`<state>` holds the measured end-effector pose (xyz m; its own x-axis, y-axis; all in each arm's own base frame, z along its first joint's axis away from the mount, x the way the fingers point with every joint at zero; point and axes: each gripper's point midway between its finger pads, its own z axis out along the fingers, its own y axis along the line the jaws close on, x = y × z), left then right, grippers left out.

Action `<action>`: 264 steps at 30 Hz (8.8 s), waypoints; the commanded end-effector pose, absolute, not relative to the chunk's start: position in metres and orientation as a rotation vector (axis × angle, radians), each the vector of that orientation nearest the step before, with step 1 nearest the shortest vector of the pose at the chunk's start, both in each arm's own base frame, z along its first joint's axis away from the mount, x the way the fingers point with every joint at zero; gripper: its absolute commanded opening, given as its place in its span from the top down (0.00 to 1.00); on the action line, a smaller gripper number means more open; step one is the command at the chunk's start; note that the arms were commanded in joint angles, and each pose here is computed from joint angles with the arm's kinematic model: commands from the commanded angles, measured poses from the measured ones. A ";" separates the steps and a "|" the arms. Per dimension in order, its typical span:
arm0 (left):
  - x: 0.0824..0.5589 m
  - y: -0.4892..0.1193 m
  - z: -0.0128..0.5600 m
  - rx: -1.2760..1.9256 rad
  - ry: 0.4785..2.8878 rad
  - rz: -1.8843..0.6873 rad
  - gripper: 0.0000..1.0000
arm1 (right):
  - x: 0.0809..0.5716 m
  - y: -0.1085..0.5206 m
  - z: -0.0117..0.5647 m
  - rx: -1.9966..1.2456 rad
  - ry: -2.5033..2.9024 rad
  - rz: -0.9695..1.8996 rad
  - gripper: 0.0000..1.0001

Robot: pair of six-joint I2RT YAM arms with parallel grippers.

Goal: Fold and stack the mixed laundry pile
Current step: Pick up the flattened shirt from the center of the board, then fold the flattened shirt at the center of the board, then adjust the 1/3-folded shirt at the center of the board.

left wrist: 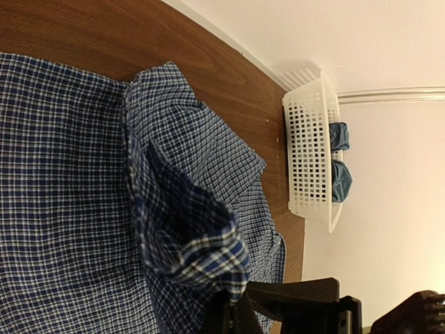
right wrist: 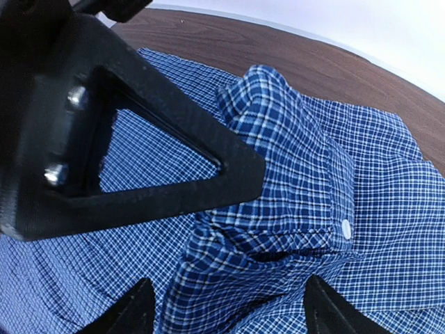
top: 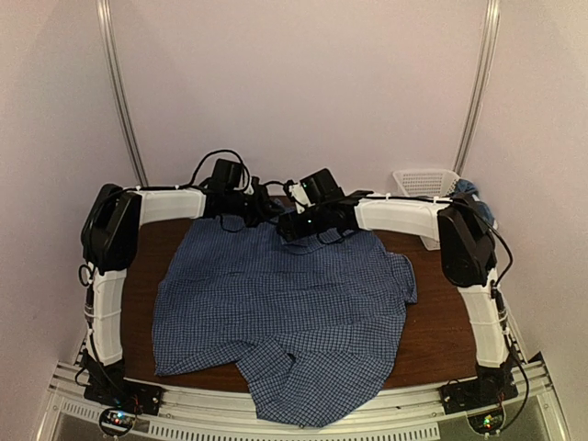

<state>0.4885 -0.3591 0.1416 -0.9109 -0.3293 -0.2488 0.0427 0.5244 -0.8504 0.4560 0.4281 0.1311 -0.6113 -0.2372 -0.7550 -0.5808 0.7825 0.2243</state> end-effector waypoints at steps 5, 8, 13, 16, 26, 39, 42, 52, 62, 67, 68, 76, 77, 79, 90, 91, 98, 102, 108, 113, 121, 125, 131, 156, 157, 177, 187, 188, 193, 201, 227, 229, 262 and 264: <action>0.484 -0.368 0.184 -0.172 2.275 -1.440 1.00 | 0.468 0.420 0.134 -0.544 2.230 0.472 0.81; 0.485 -0.366 0.188 -0.156 2.260 -1.427 0.94 | 0.468 0.409 0.142 -0.530 2.228 0.421 1.00; 0.496 -0.334 0.186 -0.153 2.271 -1.312 0.76 | 0.459 0.382 0.173 -0.513 2.186 0.390 1.00; 0.513 -0.291 0.178 -0.174 2.267 -1.236 0.72 | 0.451 0.365 0.194 -0.526 2.166 0.375 1.00; 0.559 -0.154 0.154 -0.105 2.300 -0.719 0.11 | 0.433 0.319 0.239 -0.644 2.132 0.176 1.00; 0.612 -0.067 0.132 0.350 2.334 0.052 0.12 | 0.409 0.266 0.261 -0.675 2.136 -0.063 1.00; 0.616 -0.063 0.123 0.388 2.353 0.063 0.13 | 0.402 0.255 0.270 -0.657 2.128 -0.092 1.00; 0.572 -0.078 0.163 0.468 2.143 -0.028 0.21 | 0.393 0.216 0.312 -0.595 2.055 -0.275 1.00; 0.504 -0.057 0.221 0.223 2.029 -0.026 0.20 | 0.338 0.200 0.303 -0.612 2.091 -0.222 1.00; 0.472 -0.060 0.209 0.050 2.150 -0.180 0.23 | 0.298 0.198 0.261 -0.667 2.189 -0.139 1.00; 0.464 -0.065 0.202 0.022 2.181 -0.231 0.25 | 0.293 0.197 0.250 -0.670 2.215 -0.124 1.00; 0.404 -0.083 0.145 -0.235 2.304 -0.484 0.31 | 0.282 0.206 0.189 -0.701 2.340 -0.074 1.00; 0.404 -0.085 0.140 -0.254 2.312 -0.504 0.31 | 0.284 0.208 0.188 -0.700 2.339 -0.076 1.00; 0.406 -0.091 0.127 -0.257 2.344 -0.545 0.35 | 0.290 0.211 0.188 -0.692 2.334 -0.091 1.00; 0.438 -0.101 0.073 -0.322 2.484 -0.580 0.59 | 0.306 0.215 0.197 -0.679 2.315 -0.163 1.00; 0.441 -0.102 0.072 -0.321 2.483 -0.582 0.59 | 0.307 0.215 0.198 -0.677 2.312 -0.166 1.00; 0.456 -0.098 0.048 -0.374 2.525 -0.543 0.66 | 0.311 0.212 0.202 -0.664 2.306 -0.201 1.00; 0.461 -0.098 0.037 -0.389 2.542 -0.535 0.66 | 0.313 0.210 0.206 -0.653 2.300 -0.216 1.00; 0.467 -0.093 0.030 -0.415 2.549 -0.499 0.66 | 0.314 0.210 0.210 -0.649 2.294 -0.219 1.00; 0.475 -0.093 0.024 -0.440 2.560 -0.489 0.67 | 0.315 0.209 0.209 -0.645 2.295 -0.230 1.00; 0.479 -0.088 0.016 -0.486 2.583 -0.482 0.92 | 0.316 0.206 0.210 -0.640 2.290 -0.248 1.00; 0.480 -0.087 0.015 -0.497 2.592 -0.478 1.00 | 0.316 0.205 0.212 -0.637 2.286 -0.249 1.00; 0.488 -0.092 0.029 -0.476 2.565 -0.512 1.00 | 0.319 0.204 0.216 -0.632 2.271 -0.261 1.00; 0.467 -0.078 0.129 -0.411 2.418 -0.458 1.00 | 0.346 0.184 0.295 -0.591 2.100 -0.434 1.00; 0.466 -0.079 0.133 -0.405 2.416 -0.459 1.00 | 0.348 0.184 0.302 -0.591 2.084 -0.445 1.00; 0.398 -0.079 0.146 -0.298 2.494 -0.471 1.00 | 0.307 0.193 0.290 -0.729 2.190 -0.271 1.00; 0.342 -0.084 0.081 -0.315 2.650 -0.473 1.00 | 0.284 0.192 0.261 -0.763 2.289 -0.262 1.00; 0.339 -0.085 0.075 -0.319 2.662 -0.478 1.00 | 0.283 0.192 0.252 -0.774 2.305 -0.268 1.00; 0.329 -0.087 0.047 -0.331 2.719 -0.476 1.00 | 0.280 0.195 0.215 -0.814 2.378 -0.290 1.00; 0.332 -0.091 0.044 -0.270 2.725 -0.482 1.00 | 0.286 0.209 0.200 -0.869 2.407 -0.326 1.00; 0.450 -0.077 0.086 -0.212 2.563 -0.261 0.40 | 0.285 0.337 0.205 -1.212 2.247 0.135 1.00; 0.450 -0.074 0.082 -0.234 2.562 -0.254 0.40 | 0.267 0.350 0.182 -1.294 2.269 0.196 1.00; 0.430 -0.107 0.150 -0.009 2.359 -0.454 0.32 | 0.262 0.383 0.165 -1.355 2.300 0.265 1.00; 0.424 -0.112 0.157 0.020 2.344 -0.481 0.31 | 0.267 0.368 0.154 -1.326 2.335 0.185 1.00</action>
